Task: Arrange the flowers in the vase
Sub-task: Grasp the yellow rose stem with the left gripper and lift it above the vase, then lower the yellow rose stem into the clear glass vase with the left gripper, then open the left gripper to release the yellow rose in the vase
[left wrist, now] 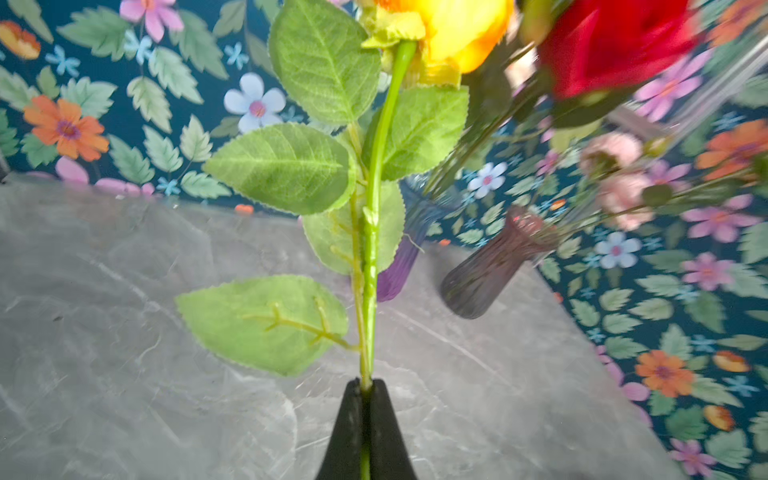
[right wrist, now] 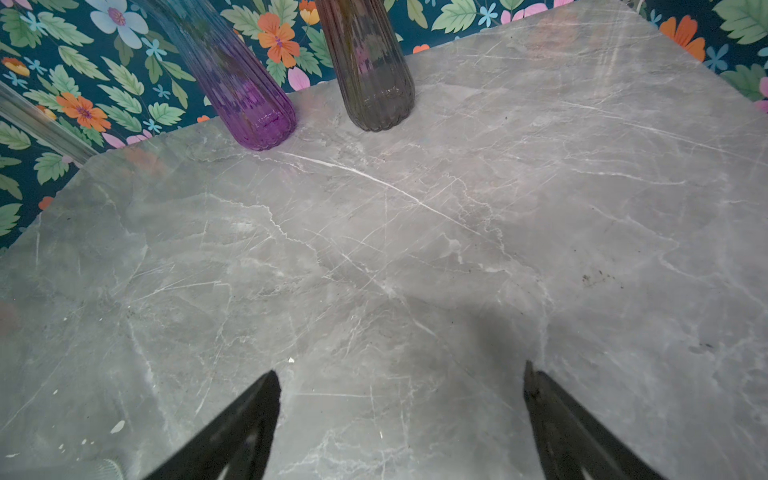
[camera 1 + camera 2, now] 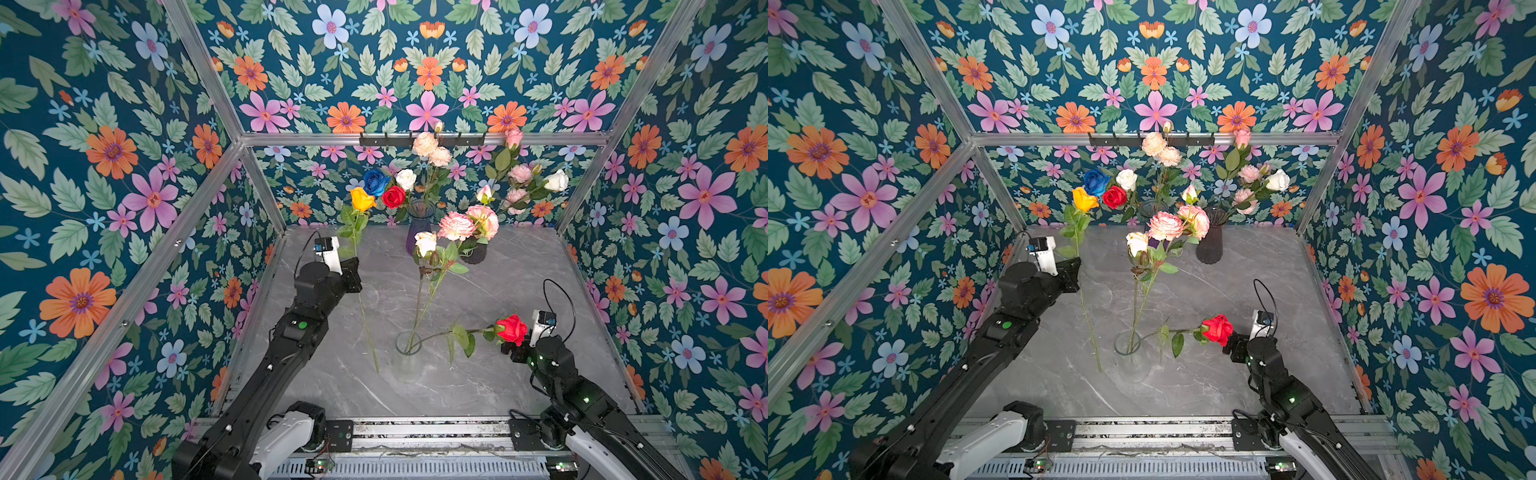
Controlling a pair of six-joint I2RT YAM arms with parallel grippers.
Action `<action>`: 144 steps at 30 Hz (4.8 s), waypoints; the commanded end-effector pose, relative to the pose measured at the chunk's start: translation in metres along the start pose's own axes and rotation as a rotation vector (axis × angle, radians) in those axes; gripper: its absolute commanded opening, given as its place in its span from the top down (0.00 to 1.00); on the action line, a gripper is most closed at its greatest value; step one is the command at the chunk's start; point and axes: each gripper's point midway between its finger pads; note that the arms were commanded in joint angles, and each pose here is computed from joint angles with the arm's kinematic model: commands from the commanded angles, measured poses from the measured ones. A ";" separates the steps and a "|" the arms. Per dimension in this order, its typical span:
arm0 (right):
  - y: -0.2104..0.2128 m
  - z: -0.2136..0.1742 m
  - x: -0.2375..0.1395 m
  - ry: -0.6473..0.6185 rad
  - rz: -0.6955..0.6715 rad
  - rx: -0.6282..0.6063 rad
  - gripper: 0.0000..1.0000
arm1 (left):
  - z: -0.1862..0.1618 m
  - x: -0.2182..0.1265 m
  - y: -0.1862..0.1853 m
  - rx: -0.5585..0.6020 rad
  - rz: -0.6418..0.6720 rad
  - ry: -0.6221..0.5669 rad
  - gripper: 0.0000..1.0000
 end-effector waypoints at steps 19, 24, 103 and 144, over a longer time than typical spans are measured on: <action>0.006 0.006 0.004 -0.018 0.022 -0.015 0.07 | 0.051 -0.100 -0.175 -0.101 -0.796 -0.149 1.00; 0.006 0.006 0.002 -0.028 0.027 -0.012 0.07 | 0.068 -0.119 -0.189 -0.030 -0.814 -0.247 1.00; 0.009 0.007 0.001 -0.042 0.047 -0.018 0.07 | -0.062 -0.087 -0.106 -0.180 -0.774 -0.191 1.00; 0.013 0.008 0.001 -0.046 0.072 -0.028 0.07 | -0.152 -0.093 -0.025 -0.096 -0.450 0.068 0.00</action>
Point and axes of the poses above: each gripper's point midway between its finger pads, its own x axis out along the fingers, its own y axis along the line the jaws close on, z = x × y, and after that the axes turned 14 degrees about -x, right-handed
